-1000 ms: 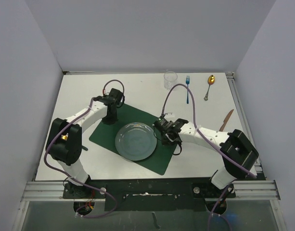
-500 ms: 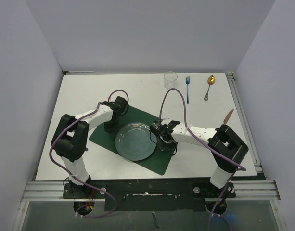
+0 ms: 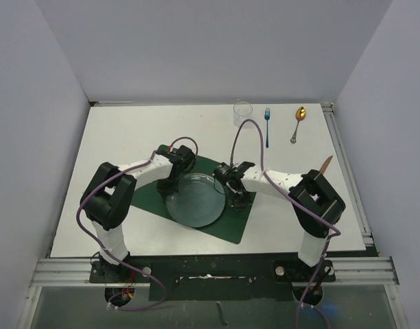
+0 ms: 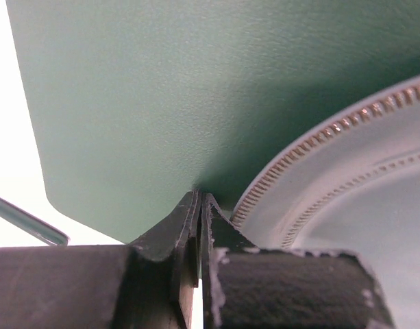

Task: Set the dinner table for one person
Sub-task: Adjust the napkin at the center of the board.

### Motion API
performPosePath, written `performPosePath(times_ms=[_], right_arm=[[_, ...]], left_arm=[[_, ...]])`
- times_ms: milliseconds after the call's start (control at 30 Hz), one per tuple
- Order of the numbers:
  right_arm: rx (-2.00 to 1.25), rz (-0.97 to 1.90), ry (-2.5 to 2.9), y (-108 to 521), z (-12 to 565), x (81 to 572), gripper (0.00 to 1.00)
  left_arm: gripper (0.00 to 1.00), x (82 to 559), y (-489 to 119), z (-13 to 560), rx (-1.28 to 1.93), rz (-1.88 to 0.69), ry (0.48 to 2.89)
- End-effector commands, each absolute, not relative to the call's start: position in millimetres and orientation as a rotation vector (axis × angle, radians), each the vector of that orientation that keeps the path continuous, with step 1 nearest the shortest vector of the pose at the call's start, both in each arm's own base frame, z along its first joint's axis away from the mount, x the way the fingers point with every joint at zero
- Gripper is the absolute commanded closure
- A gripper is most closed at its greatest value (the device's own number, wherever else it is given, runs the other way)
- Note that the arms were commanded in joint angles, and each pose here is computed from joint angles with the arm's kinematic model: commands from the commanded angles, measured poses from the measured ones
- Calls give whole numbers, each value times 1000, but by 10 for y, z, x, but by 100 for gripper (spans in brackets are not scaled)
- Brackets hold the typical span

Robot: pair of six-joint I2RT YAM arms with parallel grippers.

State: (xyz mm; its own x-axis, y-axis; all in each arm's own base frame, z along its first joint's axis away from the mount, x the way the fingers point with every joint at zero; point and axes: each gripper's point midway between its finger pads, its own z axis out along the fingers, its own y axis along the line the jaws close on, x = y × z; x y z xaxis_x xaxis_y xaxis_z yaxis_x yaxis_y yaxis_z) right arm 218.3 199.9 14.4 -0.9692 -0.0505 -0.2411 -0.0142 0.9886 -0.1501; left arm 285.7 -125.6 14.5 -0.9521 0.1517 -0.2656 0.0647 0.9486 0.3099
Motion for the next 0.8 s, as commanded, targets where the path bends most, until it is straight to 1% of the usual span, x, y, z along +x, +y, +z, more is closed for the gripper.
performPosePath(times_ms=[0,333,533,767], right_arm=[[112,-258,2774,1702,10,2612,100],[280,-263,2742,1217,-8,2950,100],[353,-228,2720,1038,13,3131,100],[368,-225,2699,949,90,3193,100]], left_arm=[[100,2751,-1585,26,201,249,2857],[100,2777,-2082,88,237,-52,2838],[100,2775,-2393,128,258,-236,2815],[100,2762,-2553,124,274,-321,2809]])
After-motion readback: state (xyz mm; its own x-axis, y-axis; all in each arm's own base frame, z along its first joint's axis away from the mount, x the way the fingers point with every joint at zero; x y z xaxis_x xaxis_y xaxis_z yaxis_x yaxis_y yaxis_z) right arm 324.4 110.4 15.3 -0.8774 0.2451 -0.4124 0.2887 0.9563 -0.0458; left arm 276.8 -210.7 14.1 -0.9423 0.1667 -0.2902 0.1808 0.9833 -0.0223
